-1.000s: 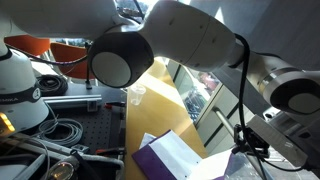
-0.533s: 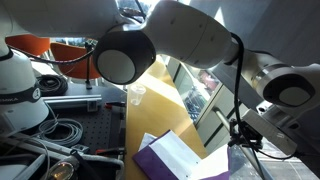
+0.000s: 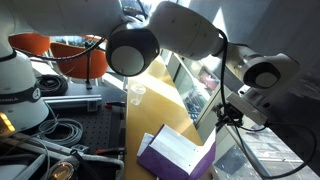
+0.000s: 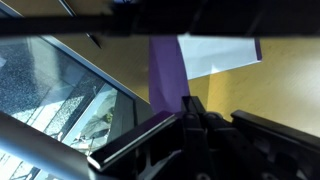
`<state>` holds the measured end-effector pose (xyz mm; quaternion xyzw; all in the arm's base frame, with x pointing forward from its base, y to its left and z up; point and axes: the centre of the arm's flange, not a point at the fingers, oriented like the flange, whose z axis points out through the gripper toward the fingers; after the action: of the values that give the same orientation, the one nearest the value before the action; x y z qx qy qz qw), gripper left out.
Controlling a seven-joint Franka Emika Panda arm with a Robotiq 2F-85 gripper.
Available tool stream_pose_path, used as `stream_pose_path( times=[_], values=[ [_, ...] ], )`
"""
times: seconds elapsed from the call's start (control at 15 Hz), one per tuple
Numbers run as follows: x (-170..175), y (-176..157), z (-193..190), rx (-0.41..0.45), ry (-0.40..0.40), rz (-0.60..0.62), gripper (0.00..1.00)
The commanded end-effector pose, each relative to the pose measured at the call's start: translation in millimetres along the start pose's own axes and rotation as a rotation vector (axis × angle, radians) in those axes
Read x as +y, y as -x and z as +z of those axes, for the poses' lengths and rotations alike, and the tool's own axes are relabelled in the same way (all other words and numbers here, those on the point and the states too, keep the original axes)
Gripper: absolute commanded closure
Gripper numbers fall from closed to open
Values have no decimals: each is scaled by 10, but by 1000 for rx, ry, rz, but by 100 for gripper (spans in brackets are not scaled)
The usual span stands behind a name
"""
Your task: Close the folder
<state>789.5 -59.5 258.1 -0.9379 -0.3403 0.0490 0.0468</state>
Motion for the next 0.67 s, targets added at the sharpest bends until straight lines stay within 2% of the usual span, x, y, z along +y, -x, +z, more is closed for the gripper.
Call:
stream_pose_path(
  times=[0.0,0.33,0.6],
  values=[
    [-266,-157,132,-4,-5,1,100],
    [-695,-293,209,-25,-30,7,100],
    [-1038,-166,65,-40,-38,33,100]
  ],
)
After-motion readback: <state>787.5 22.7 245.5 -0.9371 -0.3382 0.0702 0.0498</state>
